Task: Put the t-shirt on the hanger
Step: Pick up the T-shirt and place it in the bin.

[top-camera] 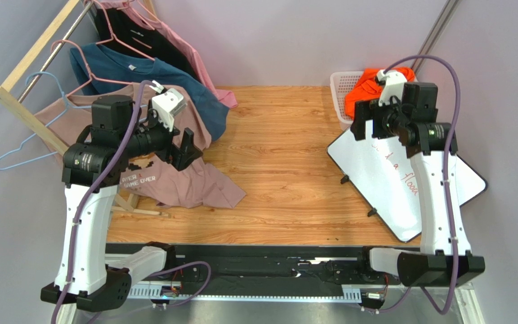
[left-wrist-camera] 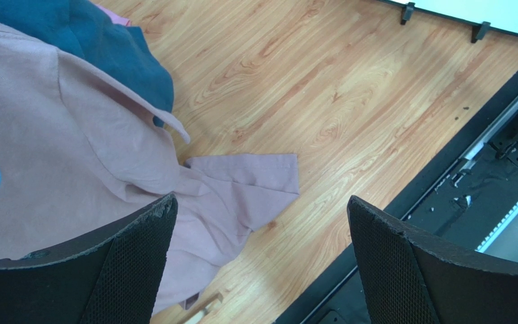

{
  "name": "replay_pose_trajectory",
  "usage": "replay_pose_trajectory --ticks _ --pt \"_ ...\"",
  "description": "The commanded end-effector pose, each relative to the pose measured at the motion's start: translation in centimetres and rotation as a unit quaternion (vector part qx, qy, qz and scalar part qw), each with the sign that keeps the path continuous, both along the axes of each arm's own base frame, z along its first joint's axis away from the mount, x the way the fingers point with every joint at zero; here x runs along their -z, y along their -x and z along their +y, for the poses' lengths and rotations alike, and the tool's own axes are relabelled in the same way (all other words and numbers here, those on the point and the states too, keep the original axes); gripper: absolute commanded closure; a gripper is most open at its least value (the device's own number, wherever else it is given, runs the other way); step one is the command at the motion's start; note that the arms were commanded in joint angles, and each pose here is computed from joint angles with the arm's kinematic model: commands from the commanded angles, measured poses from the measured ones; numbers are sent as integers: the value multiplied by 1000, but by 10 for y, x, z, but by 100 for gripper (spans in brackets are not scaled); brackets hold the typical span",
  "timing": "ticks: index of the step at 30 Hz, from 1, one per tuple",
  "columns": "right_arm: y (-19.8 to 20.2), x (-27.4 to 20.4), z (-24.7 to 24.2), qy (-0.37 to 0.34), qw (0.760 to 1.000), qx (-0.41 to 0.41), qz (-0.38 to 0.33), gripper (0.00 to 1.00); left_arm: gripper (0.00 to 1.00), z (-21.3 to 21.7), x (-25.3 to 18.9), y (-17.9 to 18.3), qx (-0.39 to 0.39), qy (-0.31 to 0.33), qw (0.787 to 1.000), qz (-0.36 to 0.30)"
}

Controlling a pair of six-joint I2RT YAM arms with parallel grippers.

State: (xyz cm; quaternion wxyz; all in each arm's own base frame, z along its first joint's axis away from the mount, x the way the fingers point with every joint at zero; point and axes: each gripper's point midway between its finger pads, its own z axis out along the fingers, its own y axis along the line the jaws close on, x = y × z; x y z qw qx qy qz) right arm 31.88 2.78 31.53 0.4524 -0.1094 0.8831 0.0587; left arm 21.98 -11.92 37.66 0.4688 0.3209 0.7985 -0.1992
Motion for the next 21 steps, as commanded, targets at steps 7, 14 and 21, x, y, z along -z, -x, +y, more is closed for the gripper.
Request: replay_pose_trajectory --ticks 7,14,21 --pt "-167 -10 -20 96 994 36 -44 0 1 -11 7 -17 16 6 1000 11" --pt "-249 44 -43 214 973 82 -19 0 1 -15 24 -25 33 -13 999 28" --pt "-301 107 -62 331 937 113 -16 0 1 -15 43 -29 33 -19 998 55"
